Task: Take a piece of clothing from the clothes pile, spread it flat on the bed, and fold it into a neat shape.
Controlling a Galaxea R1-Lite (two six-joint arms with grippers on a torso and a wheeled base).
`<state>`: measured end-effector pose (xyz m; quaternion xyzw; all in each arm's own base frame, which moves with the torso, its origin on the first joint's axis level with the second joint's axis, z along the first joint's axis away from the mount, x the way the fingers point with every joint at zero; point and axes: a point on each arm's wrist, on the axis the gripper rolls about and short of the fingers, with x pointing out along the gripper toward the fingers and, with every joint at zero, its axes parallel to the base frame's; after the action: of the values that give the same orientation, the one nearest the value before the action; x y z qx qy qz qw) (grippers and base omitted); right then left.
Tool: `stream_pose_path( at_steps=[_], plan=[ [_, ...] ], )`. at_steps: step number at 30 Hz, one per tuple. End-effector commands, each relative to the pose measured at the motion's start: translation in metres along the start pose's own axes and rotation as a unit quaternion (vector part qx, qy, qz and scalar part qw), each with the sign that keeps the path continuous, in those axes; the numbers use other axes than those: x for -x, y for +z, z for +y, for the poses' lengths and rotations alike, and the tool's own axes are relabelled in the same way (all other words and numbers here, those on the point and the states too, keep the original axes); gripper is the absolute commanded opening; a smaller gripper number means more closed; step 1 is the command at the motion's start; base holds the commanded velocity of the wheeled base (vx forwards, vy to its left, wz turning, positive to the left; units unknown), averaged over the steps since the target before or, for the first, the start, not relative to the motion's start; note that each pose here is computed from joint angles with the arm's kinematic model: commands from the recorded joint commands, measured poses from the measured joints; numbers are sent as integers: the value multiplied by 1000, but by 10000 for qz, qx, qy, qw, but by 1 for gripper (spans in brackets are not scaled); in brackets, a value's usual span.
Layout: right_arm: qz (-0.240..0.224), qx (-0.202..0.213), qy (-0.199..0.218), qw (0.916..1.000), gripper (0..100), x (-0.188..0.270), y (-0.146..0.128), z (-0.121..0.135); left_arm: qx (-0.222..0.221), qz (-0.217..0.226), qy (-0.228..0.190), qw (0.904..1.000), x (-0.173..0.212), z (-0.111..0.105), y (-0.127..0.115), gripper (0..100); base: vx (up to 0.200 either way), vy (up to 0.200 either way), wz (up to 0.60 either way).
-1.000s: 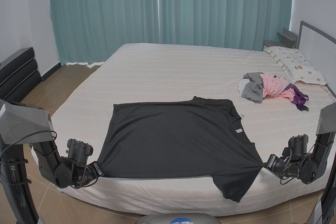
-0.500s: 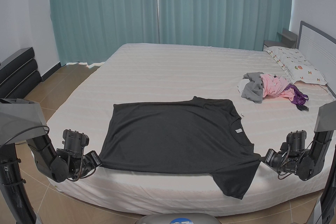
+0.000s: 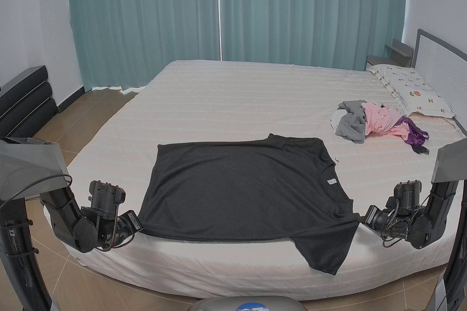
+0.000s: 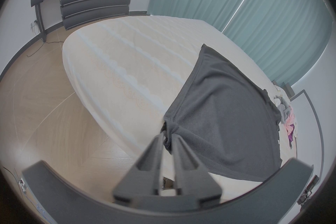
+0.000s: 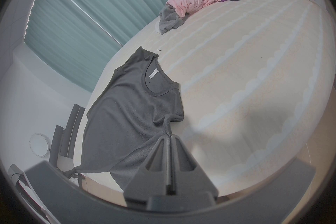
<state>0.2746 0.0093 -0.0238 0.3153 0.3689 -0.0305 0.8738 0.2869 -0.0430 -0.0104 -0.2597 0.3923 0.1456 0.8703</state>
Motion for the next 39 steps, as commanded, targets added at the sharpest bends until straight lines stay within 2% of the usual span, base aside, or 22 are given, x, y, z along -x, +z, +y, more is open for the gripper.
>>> stream_pose_path(
  at_steps=[1, 8, 12, 18, 23, 24, 27, 34, 35, 39],
  plan=[
    [53, -9, -15, 10000, 0, -2, -2, -1, -19, 105, 57, 9999, -2, 3, -5, 100, 0, 0, 0],
    [75, -38, -24, 10000, 0, -4, -3, -2, -13, 490, -199, 9986, -9, 4, -11, 100, 0, 0, 0],
    [99, -40, -4, 9999, 0, -4, -3, -2, -18, 565, -261, 9981, -11, 3, -11, 100, 0, 0, 0],
    [82, -49, 11, 10000, 0, -4, -2, -1, -309, 732, -199, 9966, -13, 0, -26, 100, 0, 0, 0],
    [76, -47, 16, 10000, 0, -4, -2, -1, -493, 722, -140, 9961, -16, -1, -29, 100, 0, 0, 0],
    [74, -41, 24, 10000, 0, -4, -2, -1, -671, 692, -40, 9953, -20, 0, -31, 100, 0, 0, 0],
    [68, -40, 29, 10000, 0, -4, -2, 0, -844, 573, 161, 9947, -26, -1, -35, 100, 0, 0, 0],
    [62, -31, 34, 10000, 0, -3, -2, 0, -841, 452, 156, 9953, -31, -7, -32, 100, 0, 0, 0],
    [68, -32, 29, 10000, 0, -3, -2, 0, -823, 440, 147, 9955, -31, -8, -32, 0, 0, 0, 0],
    [39, -27, 41, 10000, 0, -3, -1, 0, -775, 460, 162, 9958, -29, -6, -33, 0, 0, 0, 0]
  ],
)
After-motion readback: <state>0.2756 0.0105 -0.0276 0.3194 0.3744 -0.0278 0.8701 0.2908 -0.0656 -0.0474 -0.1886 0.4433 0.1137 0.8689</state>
